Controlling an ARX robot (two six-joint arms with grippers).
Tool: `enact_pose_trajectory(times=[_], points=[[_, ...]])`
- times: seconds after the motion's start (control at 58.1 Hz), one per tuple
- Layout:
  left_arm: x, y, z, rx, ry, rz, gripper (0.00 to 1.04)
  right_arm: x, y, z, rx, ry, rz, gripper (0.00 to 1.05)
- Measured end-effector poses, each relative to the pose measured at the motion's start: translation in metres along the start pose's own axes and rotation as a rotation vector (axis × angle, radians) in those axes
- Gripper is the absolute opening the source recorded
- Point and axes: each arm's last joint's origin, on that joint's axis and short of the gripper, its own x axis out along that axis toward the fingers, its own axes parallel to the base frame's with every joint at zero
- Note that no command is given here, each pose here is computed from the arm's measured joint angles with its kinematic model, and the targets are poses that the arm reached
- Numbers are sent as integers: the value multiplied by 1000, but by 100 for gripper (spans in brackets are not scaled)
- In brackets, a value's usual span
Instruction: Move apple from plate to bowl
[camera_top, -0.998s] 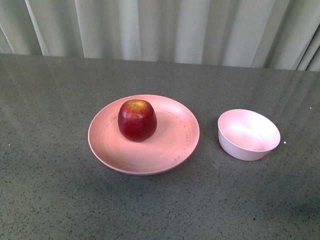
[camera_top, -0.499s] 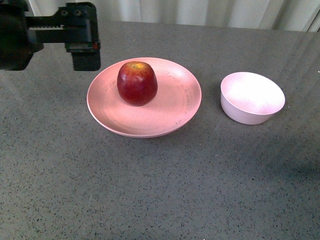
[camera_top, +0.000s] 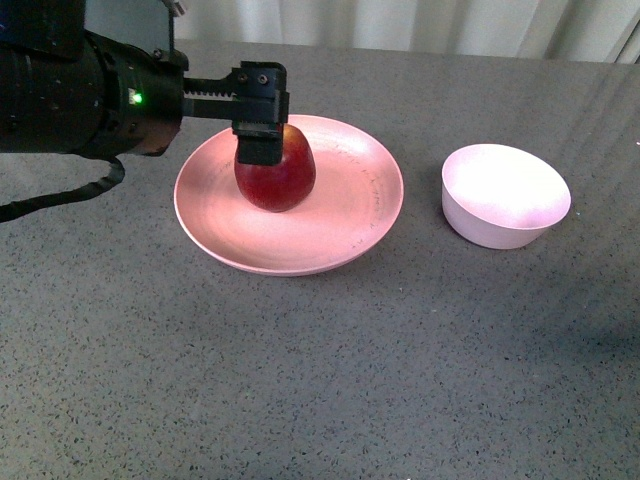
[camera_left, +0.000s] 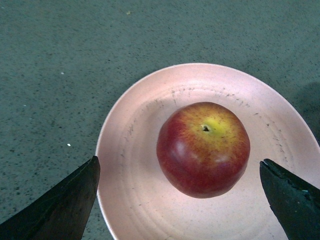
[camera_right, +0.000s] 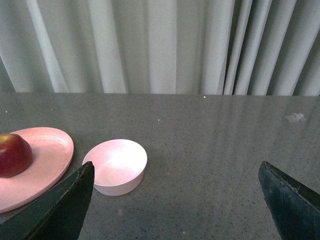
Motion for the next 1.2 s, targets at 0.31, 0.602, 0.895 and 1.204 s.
enact_pose_trajectory(times=[0.31, 0.602, 0.895, 1.204], points=[[27, -10, -3, 31, 41, -44, 96, 0, 0, 0, 0, 0, 0, 96], [51, -17, -2, 74, 57, -51, 96, 0, 0, 0, 0, 0, 0, 96], [60, -17, -3, 85, 72, -24, 96, 0, 0, 0, 0, 0, 0, 96], [62, -20, -4, 110, 71, -6, 68, 0, 0, 0, 0, 0, 0, 96]])
